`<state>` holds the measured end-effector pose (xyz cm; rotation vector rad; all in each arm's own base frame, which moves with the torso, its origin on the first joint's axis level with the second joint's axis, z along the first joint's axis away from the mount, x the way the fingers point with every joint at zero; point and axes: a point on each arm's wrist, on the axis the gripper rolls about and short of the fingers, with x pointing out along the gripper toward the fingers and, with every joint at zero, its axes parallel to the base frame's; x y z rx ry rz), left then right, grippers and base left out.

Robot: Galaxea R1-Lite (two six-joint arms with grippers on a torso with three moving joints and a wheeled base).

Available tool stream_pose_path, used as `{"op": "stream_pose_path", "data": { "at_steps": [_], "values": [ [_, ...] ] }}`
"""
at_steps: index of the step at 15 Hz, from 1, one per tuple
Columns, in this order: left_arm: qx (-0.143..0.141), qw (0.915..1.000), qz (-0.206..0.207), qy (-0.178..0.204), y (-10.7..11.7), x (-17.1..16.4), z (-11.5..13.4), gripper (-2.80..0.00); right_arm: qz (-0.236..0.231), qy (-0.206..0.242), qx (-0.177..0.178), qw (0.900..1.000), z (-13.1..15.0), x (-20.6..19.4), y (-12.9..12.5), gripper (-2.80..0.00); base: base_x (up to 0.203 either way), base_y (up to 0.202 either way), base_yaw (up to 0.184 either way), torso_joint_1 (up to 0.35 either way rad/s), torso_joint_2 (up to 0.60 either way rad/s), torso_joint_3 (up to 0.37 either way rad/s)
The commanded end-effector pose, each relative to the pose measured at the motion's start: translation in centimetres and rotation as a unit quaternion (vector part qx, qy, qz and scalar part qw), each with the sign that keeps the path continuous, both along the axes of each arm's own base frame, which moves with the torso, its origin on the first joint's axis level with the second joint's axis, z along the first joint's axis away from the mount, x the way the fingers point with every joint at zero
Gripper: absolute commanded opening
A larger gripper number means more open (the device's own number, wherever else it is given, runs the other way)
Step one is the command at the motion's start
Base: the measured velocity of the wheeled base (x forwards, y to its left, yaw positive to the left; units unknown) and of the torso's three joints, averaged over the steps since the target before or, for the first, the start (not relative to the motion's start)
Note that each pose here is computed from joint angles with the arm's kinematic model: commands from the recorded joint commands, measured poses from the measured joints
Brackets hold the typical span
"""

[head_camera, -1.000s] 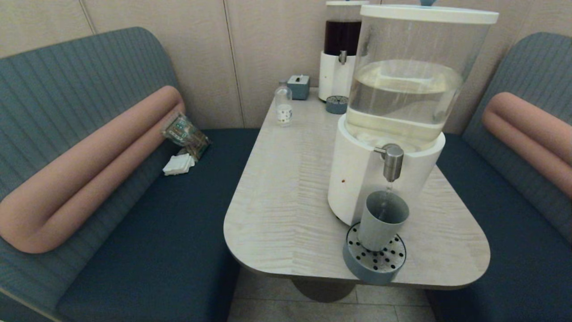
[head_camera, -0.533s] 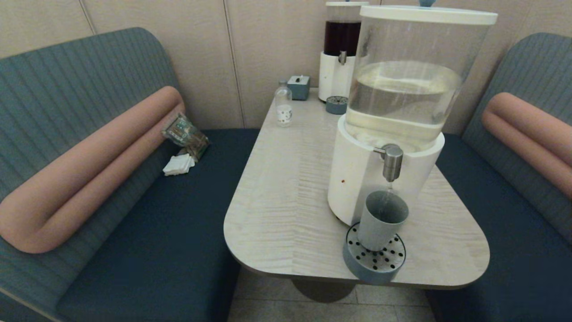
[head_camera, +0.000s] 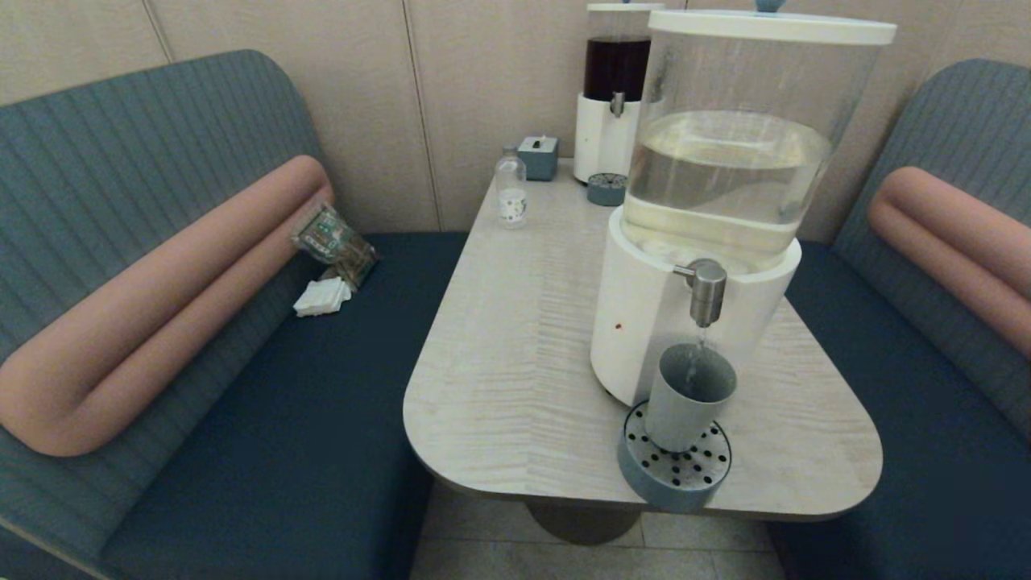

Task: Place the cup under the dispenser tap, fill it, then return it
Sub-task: Turn off the faucet

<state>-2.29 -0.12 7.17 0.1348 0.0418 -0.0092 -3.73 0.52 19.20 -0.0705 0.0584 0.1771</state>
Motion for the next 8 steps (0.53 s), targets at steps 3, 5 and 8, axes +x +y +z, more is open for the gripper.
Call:
{"op": "stream_pose_path", "data": {
  "at_steps": [3,5,8],
  "values": [
    [0.0,1.0,0.0,0.001,0.0,0.0,0.0,-2.8,-0.001,0.023,-0.004,1.0,-1.9,0.4,-0.3,-2.8,0.0,0.0,0.0,0.0,0.0,0.0],
    [0.0,1.0,0.0,0.001,0.0,0.0,0.0,-2.8,0.006,0.027,-0.003,1.0,-2.2,0.4,-0.3,-2.8,0.0,0.0,0.0,0.0,0.0,0.0],
    [0.0,1.0,0.0,0.001,0.0,0.0,0.0,-2.8,-0.005,0.005,-0.009,1.0,-3.8,-0.5,-0.2,-2.8,0.0,0.0,0.0,0.0,0.0,0.0]
  ]
}}
